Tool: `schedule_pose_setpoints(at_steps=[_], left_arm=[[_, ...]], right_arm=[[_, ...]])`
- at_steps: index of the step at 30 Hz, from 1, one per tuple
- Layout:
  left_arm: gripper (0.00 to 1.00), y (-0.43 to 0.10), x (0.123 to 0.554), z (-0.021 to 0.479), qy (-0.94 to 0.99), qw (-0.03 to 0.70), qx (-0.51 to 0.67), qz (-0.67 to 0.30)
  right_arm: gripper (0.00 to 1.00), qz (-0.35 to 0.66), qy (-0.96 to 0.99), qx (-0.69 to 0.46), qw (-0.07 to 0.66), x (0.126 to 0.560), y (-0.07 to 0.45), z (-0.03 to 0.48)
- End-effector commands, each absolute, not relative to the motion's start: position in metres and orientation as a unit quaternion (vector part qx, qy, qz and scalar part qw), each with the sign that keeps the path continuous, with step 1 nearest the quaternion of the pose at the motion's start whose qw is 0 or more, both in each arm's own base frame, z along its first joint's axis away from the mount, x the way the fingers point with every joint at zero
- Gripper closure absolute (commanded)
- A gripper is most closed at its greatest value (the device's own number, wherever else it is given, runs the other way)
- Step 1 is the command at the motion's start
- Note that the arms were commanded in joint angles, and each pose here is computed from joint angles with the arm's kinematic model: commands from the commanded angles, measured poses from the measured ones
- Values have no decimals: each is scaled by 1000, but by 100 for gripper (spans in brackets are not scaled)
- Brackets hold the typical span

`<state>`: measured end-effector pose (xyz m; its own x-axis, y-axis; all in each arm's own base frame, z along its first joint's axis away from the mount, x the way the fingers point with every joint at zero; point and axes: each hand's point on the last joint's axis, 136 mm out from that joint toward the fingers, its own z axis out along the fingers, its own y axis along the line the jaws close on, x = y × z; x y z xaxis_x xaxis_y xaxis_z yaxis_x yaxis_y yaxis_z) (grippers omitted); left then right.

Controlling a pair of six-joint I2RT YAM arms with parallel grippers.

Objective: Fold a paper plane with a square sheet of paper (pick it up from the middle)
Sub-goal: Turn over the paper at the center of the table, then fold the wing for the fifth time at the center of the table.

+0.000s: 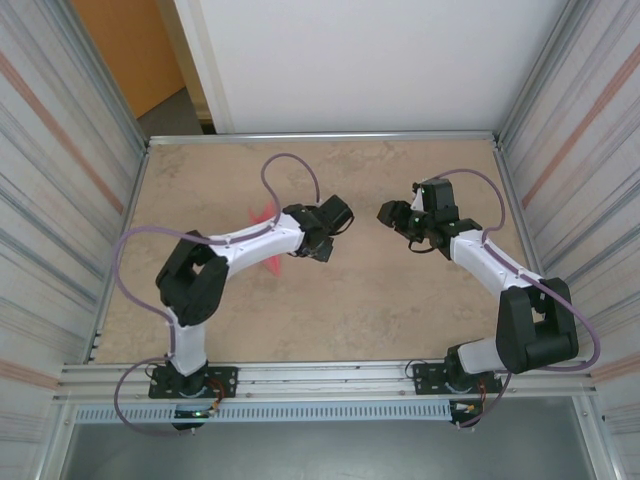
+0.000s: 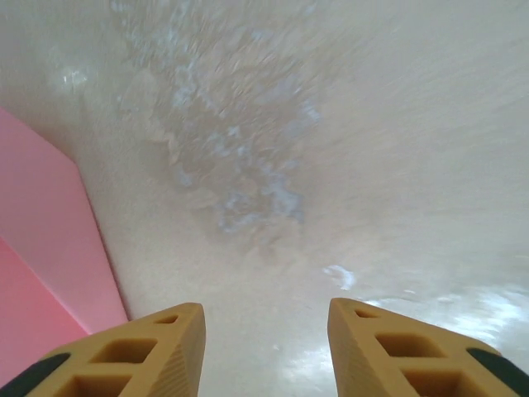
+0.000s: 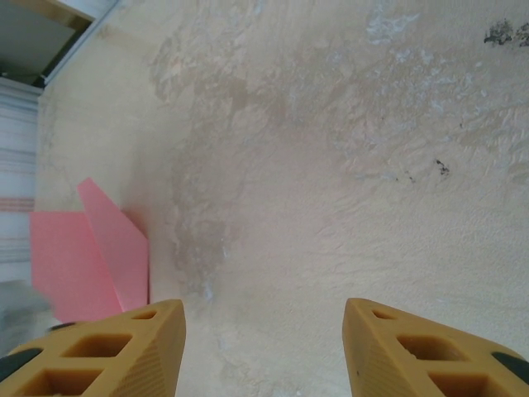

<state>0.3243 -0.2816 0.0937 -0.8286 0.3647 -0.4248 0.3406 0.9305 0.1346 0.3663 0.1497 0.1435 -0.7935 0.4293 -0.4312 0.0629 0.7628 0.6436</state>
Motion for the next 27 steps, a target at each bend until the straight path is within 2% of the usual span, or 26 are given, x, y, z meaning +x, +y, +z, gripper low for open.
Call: schedule_pose_setpoints(at_steps=[1,6,11,15,19,27], left_arm=[[56,-290,311,138,949,265,160,-61],[55,-257,296,159,942,302,105,-99],[52,-197,292,144,946,272,-27,-176],[48,-145,289,127,928,253,-138,-234],[45,-99,284,106,915,226,-223,-249],[41,-51,272,78,902,195,-304,-237]], right_arm=[[46,318,893,115,296,367,160,142],[44,318,899,88,290,368,176,138],[43,281,919,26,276,368,210,132],[45,240,929,-92,267,359,268,129],[46,208,919,-214,256,341,340,120],[46,241,891,-311,225,322,438,105]])
